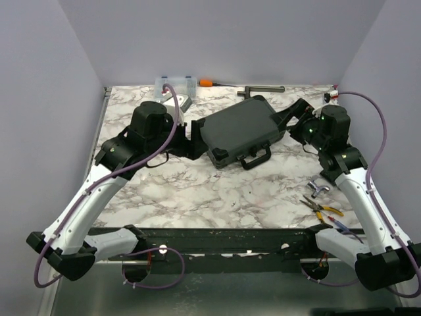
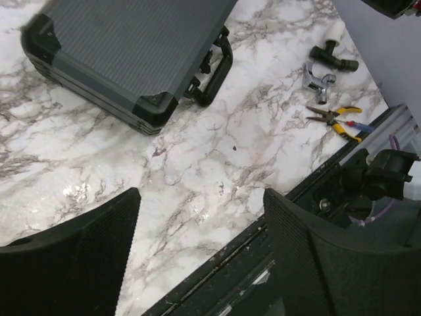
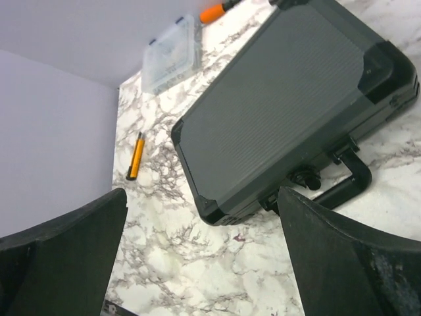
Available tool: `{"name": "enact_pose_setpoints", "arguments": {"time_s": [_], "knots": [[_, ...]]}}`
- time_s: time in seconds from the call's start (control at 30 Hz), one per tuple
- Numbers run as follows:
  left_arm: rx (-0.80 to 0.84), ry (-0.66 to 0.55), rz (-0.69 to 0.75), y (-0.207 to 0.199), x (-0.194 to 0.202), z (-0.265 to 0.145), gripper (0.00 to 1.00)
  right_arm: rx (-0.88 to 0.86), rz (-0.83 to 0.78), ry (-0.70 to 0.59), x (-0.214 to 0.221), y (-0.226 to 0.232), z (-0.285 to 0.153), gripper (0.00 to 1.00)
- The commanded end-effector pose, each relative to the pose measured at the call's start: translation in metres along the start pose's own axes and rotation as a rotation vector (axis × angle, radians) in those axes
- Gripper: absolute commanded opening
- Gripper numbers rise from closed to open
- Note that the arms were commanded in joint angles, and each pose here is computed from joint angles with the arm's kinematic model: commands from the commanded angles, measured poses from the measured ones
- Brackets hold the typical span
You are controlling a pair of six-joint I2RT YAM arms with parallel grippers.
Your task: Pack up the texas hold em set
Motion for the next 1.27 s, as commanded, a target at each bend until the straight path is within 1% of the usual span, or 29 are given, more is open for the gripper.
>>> {"name": "enact_pose_setpoints", "arguments": {"time_s": [0.0, 0.1, 0.2, 0.37, 0.47, 0.6, 0.7, 0.8, 0.97, 1.1, 1.23], "knots": [[-0.090, -0.117, 0.012, 0.004, -0.004, -0.027, 0.82, -0.075, -0.065, 0.011, -0.008, 0.018, -0.017, 1.00], [-0.147, -0.188, 0.001, 0.007, -0.001, -0.040, 0.91, -0.101, -0.085, 0.021, -0.011, 0.025, -0.022, 1.00], [-0.229, -0.244, -0.031, 0.014, 0.004, -0.047, 0.97, -0.132, -0.104, 0.013, -0.014, 0.033, -0.029, 1.00], [-0.346, -0.350, -0.094, 0.023, 0.014, -0.063, 0.98, -0.169, -0.116, 0.000, -0.017, 0.039, -0.040, 1.00], [-0.377, -0.407, -0.154, 0.023, 0.017, -0.076, 0.98, -0.203, -0.106, 0.009, -0.017, 0.044, -0.047, 1.00], [-0.379, -0.466, -0.224, 0.020, 0.019, -0.093, 0.98, -0.225, -0.050, 0.037, -0.013, 0.049, -0.056, 1.00], [-0.402, -0.470, -0.257, 0.019, 0.024, -0.106, 0.98, -0.249, -0.010, 0.056, -0.007, 0.049, -0.064, 1.00], [-0.442, -0.452, -0.296, 0.019, 0.031, -0.119, 0.98, -0.237, 0.028, 0.071, 0.001, 0.043, -0.069, 1.00], [-0.474, -0.440, -0.334, 0.019, 0.044, -0.135, 0.98, -0.223, 0.035, 0.088, 0.008, 0.036, -0.073, 1.00], [-0.458, -0.442, -0.348, 0.017, 0.049, -0.141, 0.98, -0.204, 0.041, 0.112, 0.010, 0.035, -0.073, 1.00], [-0.466, -0.424, -0.340, 0.020, 0.060, -0.138, 0.98, -0.199, 0.028, 0.106, 0.009, 0.035, -0.075, 1.00]]}}
Point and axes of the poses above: each gripper's point midway between its finger pads, its own z axis out along the fingers, its own y axis along the line the jaws close on, x = y × z, the point moved 9 cm from there along -z, back along the fingers, and after that the axes turned 8 degrees about z, right-handed, at the moved point
